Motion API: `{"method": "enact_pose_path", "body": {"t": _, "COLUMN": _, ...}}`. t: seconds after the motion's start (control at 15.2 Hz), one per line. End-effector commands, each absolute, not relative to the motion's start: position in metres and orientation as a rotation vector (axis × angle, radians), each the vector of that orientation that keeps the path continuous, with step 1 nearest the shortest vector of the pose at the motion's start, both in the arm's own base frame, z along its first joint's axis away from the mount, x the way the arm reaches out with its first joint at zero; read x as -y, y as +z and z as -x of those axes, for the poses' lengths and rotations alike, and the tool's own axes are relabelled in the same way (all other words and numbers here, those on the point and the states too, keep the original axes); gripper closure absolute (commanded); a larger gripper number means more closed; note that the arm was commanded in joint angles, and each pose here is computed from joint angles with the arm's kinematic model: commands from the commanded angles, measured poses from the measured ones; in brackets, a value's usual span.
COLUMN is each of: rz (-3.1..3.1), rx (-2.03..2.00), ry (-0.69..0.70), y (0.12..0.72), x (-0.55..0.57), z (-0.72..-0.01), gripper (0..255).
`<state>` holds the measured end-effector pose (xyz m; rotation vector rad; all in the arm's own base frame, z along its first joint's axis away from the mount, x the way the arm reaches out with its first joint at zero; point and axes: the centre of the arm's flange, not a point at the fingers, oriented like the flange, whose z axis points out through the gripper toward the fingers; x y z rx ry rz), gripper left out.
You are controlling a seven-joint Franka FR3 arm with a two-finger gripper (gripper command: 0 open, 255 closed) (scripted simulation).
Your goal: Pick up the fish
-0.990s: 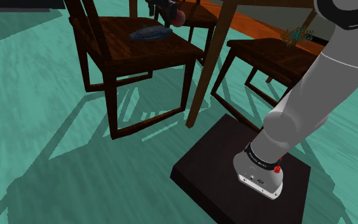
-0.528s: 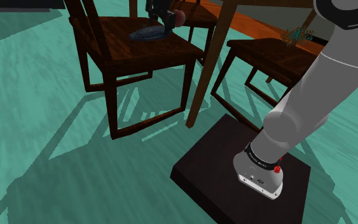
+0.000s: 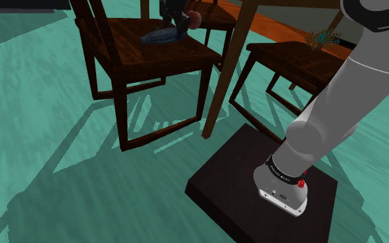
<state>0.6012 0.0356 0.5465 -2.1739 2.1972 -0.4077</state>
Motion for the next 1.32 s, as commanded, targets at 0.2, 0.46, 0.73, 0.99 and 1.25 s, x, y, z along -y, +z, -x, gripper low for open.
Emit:
{"method": "enact_pose_path", "body": {"t": 0.2, "rz": 2.176, "rx": -2.198, "ry": -0.405, "y": 0.551, "x": -0.036, "z": -0.602, "gripper": 255}}
{"method": "enact_pose_path", "body": {"t": 0.46, "rz": 2.176, "rx": -2.198, "ry": -0.405, "y": 0.572, "x": -0.036, "z": -0.602, "gripper": 255}}
{"method": "enact_pose_path", "body": {"t": 0.73, "rz": 2.176, "rx": -2.198, "ry": -0.405, "y": 0.593, "x": -0.036, "z": -0.602, "gripper": 255}}
{"method": "enact_pose_path", "body": {"t": 0.99, "rz": 2.176, "rx": -2.198, "ry": -0.405, "y": 0.614, "x": -0.036, "z": -0.602, "gripper": 255}}
{"method": "enact_pose_path", "body": {"t": 1.25, "rz": 2.176, "rx": -2.198, "ry": -0.405, "y": 0.625, "x": -0.036, "z": -0.602, "gripper": 255}}
